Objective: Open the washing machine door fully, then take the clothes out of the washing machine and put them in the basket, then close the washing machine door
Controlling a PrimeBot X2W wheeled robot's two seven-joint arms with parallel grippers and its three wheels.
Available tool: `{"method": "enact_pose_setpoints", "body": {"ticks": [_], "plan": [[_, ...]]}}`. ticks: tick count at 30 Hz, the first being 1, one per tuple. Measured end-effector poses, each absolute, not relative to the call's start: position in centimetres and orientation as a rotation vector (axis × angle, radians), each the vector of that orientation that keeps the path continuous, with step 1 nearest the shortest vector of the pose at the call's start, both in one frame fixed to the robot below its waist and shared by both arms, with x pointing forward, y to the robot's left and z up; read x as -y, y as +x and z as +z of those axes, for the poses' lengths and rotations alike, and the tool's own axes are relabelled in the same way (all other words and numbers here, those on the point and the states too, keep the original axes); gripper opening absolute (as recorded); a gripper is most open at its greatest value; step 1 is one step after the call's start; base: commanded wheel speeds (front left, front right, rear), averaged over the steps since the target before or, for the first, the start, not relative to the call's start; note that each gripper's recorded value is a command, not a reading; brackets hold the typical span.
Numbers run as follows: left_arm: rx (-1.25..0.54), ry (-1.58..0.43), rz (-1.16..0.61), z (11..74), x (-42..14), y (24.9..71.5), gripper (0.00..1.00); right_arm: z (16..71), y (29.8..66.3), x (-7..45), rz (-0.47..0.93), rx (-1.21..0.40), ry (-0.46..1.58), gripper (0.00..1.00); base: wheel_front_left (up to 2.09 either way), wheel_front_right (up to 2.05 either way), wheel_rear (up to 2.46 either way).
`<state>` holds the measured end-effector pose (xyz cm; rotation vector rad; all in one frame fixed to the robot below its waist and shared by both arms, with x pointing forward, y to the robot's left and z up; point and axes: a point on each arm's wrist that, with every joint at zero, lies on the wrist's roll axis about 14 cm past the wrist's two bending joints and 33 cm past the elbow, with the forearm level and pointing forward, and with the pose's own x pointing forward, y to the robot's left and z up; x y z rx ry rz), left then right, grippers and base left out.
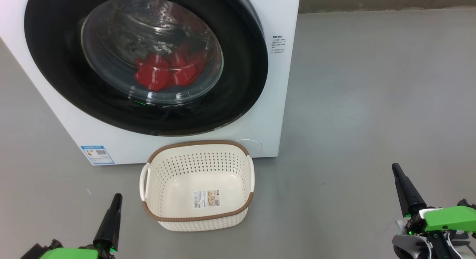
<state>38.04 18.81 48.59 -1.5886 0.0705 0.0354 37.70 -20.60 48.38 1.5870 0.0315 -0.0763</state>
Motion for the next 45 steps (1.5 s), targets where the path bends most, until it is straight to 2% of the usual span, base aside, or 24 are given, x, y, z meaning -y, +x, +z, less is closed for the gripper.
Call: {"method": "enact_pose_setpoints", "body": {"ticks": [45], "plan": [[-0.075,-1.585,0.032,48.59,-18.77,38.03,0.0,48.37,37.7,20.51,-0.072,-0.037,1.584,0.0,0.0,0.0,0.0]]}}
